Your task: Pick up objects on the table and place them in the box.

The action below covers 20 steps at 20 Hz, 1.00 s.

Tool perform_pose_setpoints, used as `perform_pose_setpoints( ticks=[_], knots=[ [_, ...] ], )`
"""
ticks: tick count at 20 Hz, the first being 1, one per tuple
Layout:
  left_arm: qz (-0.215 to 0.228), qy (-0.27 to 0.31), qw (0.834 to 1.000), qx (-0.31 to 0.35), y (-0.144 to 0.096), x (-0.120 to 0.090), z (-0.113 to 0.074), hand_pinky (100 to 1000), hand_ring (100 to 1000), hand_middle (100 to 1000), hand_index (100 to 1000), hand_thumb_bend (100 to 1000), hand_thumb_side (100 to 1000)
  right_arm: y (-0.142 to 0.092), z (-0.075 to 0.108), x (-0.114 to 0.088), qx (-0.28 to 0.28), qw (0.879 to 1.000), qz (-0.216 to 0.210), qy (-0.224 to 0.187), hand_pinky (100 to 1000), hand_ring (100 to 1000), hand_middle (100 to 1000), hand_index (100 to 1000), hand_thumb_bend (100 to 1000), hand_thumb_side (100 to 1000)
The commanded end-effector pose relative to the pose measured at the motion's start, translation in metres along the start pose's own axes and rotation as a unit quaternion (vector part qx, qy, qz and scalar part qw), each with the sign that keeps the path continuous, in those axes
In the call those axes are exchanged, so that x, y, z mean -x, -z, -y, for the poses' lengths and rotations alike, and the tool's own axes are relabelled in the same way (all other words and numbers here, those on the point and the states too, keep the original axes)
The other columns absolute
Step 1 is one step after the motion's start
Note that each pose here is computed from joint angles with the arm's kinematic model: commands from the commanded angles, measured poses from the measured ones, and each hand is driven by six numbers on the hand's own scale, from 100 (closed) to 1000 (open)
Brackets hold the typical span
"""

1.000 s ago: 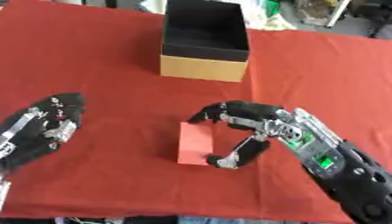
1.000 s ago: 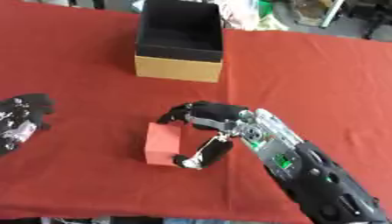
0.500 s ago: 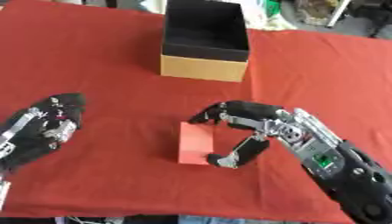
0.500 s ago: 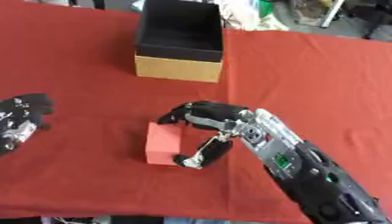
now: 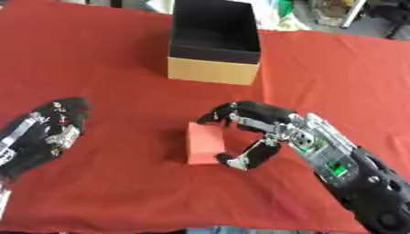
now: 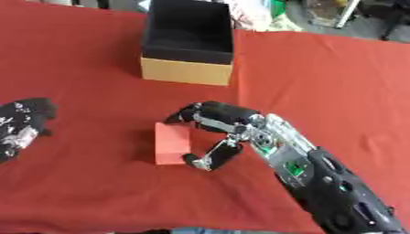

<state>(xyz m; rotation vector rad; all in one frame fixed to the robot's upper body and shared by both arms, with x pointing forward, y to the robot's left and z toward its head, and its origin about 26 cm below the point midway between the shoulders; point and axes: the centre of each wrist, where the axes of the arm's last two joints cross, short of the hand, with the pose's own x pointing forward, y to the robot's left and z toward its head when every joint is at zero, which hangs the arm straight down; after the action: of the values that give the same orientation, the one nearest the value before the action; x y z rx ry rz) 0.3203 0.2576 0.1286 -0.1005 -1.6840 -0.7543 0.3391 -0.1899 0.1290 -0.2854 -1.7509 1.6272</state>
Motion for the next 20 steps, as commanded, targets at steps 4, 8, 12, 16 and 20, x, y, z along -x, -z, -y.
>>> perform_pose_setpoints(
  ticks=[4, 8, 12, 16, 20],
  knots=[
    [0.007, 0.006, 1.0, -0.001, 0.001, -0.005, -0.002, 741, 865, 806, 882, 100, 418, -0.011, 0.027, -0.002, 0.071, 0.997, -0.006, -0.015, 630, 711, 475, 780, 118, 100],
    [0.005, 0.007, 1.0, -0.003, 0.0, -0.004, -0.003, 741, 865, 806, 882, 100, 417, -0.024, 0.052, -0.004, 0.117, 0.993, -0.01, -0.018, 628, 708, 472, 777, 113, 100],
    [0.005, 0.007, 1.0, -0.006, -0.001, -0.004, -0.004, 742, 868, 806, 882, 100, 416, -0.038, 0.079, -0.004, 0.162, 0.986, -0.021, -0.031, 631, 707, 474, 765, 127, 100],
    [0.006, 0.007, 1.0, -0.005, 0.0, -0.005, -0.004, 742, 867, 806, 882, 100, 416, -0.048, 0.102, 0.001, 0.204, 0.977, -0.039, -0.044, 631, 703, 473, 768, 135, 100],
    [0.007, 0.007, 1.0, -0.003, 0.0, -0.005, -0.003, 742, 866, 806, 882, 100, 414, -0.051, 0.121, 0.01, 0.232, 0.969, -0.06, -0.054, 630, 696, 471, 767, 144, 100]
  ],
)
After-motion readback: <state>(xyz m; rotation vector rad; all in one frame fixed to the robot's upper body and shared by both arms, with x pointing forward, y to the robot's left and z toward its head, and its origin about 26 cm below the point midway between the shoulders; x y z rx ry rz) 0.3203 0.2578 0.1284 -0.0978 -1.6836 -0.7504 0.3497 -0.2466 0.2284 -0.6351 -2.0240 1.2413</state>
